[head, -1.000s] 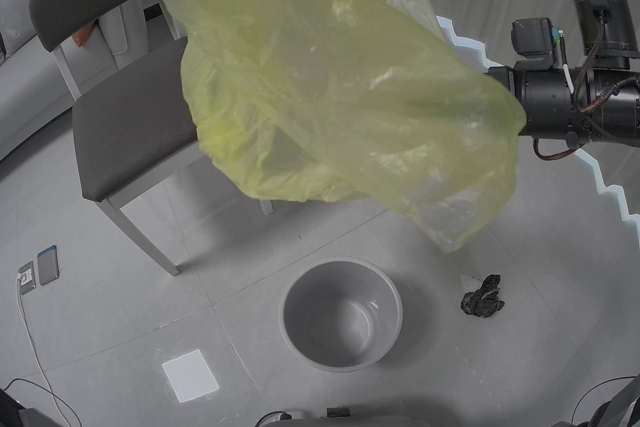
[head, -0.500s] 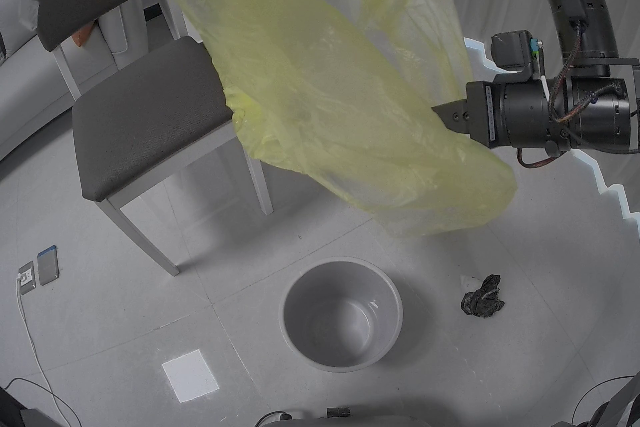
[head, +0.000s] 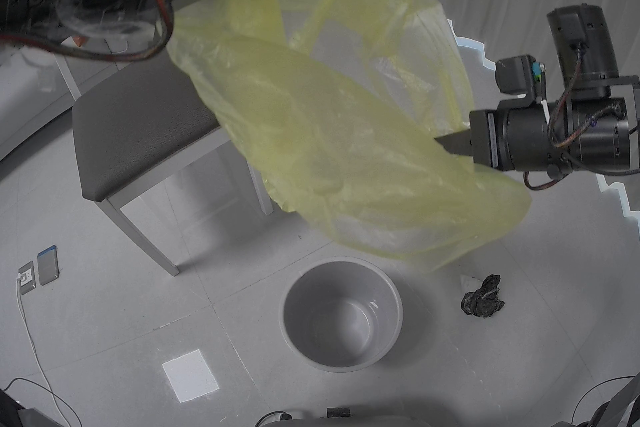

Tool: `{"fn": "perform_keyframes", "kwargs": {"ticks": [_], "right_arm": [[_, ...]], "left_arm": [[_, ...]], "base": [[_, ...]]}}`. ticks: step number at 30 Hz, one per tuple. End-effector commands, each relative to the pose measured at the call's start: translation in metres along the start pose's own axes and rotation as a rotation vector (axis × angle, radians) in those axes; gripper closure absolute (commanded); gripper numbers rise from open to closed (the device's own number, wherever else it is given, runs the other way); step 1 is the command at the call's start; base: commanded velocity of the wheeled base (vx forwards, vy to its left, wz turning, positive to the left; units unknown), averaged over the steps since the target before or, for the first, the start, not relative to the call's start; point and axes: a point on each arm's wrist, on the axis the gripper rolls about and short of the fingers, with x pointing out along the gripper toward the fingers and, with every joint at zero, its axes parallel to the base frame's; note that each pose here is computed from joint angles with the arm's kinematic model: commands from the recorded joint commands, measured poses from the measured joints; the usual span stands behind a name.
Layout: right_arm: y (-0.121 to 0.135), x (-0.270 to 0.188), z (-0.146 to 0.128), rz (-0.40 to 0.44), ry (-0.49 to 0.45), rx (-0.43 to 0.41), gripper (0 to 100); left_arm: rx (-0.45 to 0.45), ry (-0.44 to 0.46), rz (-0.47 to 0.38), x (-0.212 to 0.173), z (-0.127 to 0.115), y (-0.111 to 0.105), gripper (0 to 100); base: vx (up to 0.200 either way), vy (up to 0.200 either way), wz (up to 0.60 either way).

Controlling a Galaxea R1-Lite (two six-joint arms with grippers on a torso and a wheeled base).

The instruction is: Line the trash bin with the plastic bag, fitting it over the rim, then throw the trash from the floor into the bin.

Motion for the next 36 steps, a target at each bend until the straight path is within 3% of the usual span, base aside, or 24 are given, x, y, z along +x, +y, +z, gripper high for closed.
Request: {"fn": "perform_keyframes", "kwargs": {"ticks": [1, 5, 10, 15, 26, 36], "right_arm": [[-0.007, -0.005, -0.03, -0.064, 0.079, 0.014, 100], [-0.014, 0.001, -0.053, -0.103, 0.156, 0.026, 100], [-0.011, 0.009, -0.071, -0.143, 0.194, 0.052, 100], [-0.015, 0.022, -0.092, -0.154, 0.236, 0.07, 100], [-0.027, 0.07, -0.139, -0.176, 0.348, 0.071, 100], [-0.058, 0.102, -0.167, -0.218, 0.374, 0.086, 100]], "left_arm": [[-0.138, 0.03, -0.018, -0.04, -0.024, 0.005, 100], [-0.195, 0.134, 0.011, -0.056, -0.074, 0.019, 100], [-0.3, 0.112, 0.014, -0.048, -0.129, 0.029, 100], [-0.335, 0.144, 0.003, -0.035, -0.176, 0.046, 100], [-0.444, 0.219, 0.038, -0.004, -0.219, 0.061, 100], [-0.505, 0.258, 0.061, 0.06, -0.248, 0.074, 100]], "base": [[0.0, 0.0, 0.0], [0.0, 0.0, 0.0], [0.0, 0.0, 0.0], [0.0, 0.0, 0.0], [0.0, 0.0, 0.0], [0.0, 0.0, 0.0]]}}
